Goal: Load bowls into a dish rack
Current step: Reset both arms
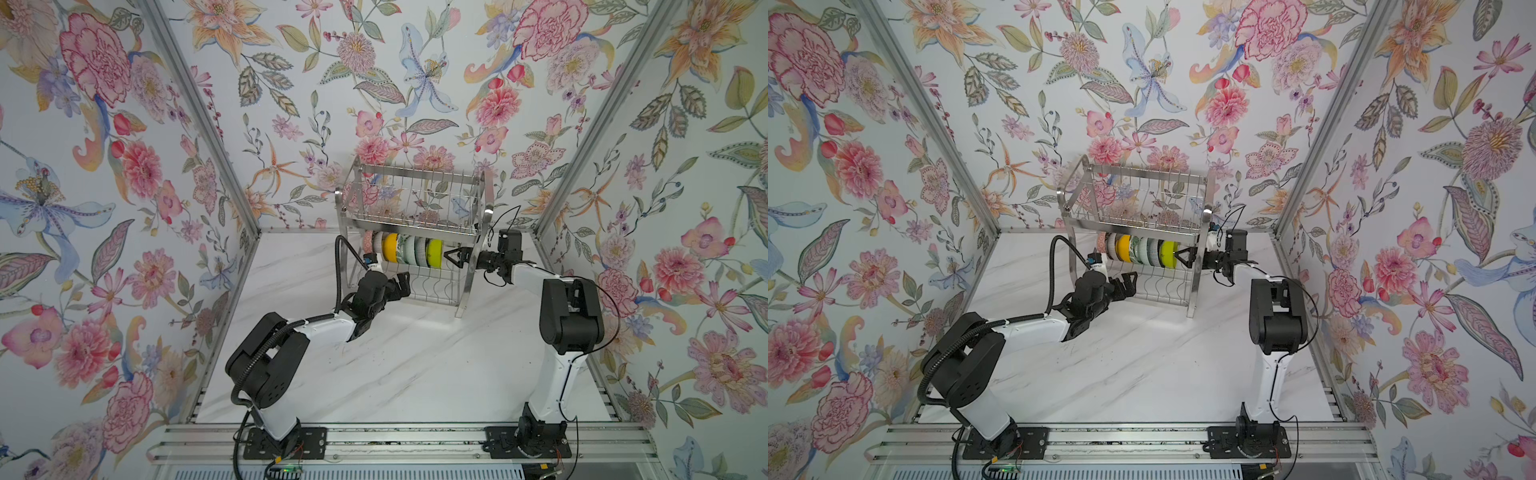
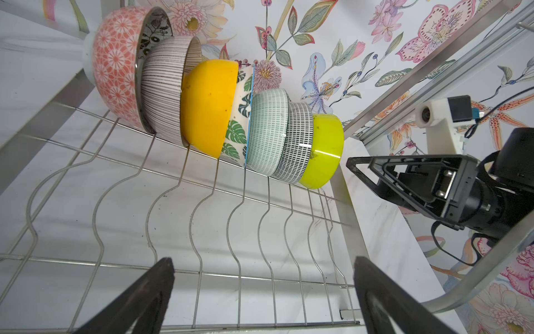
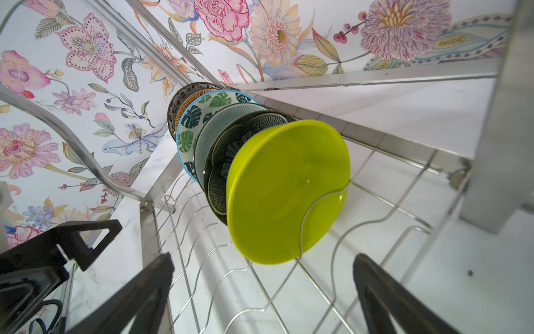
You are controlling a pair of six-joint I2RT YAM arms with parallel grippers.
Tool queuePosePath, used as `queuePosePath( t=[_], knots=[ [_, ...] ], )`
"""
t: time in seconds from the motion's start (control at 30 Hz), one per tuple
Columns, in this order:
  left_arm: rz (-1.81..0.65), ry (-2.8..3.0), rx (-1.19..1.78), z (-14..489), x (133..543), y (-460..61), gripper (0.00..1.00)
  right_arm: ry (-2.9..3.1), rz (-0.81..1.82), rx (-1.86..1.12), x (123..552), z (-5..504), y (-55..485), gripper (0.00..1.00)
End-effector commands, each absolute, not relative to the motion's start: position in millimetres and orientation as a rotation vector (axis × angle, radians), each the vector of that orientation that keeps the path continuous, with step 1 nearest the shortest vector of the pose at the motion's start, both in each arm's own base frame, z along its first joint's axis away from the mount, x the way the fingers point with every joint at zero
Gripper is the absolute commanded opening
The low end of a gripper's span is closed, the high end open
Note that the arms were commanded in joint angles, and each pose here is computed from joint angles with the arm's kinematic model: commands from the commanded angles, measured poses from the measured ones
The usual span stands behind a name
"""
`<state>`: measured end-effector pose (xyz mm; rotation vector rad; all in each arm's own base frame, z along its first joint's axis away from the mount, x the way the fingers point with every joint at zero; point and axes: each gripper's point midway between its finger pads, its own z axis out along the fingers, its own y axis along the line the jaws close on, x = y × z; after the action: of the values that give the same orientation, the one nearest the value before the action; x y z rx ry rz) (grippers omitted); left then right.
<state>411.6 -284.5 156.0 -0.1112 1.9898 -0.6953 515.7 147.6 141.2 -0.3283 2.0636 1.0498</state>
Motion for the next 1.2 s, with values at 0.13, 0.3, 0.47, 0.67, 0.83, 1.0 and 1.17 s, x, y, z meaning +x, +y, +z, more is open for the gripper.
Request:
queuePosePath(
  t=[0.13,0.3,0.47,0.67,0.83,1.0,1.17],
  knots=[
    [-0.627,1.979,-0.126,166,413,-269,0.99,1.918,0.966,-0.111,508,179,91,0.99],
    [-0.569,1.958,-0.121,181,407,-254,0.99,1.874,0.885,0.134,495,182,33,0.98],
    [-0.457,1.915,-0.136,204,397,-223,0.99,1.886,0.674,0.448,469,168,-30,0.99],
    [-0.27,1.865,-0.224,225,388,-155,0.99,1.955,0.323,0.694,429,150,-82,0.98],
    [-0.006,1.815,-0.437,226,374,-63,0.99,1.955,0.113,0.818,394,139,-107,0.98],
    [0.294,1.734,-0.622,216,346,16,0.99,1.875,-0.078,0.803,356,131,-116,0.98],
    [0.717,1.602,-0.774,206,310,86,0.99,1.789,-0.228,0.722,334,126,-120,0.99]
  ],
)
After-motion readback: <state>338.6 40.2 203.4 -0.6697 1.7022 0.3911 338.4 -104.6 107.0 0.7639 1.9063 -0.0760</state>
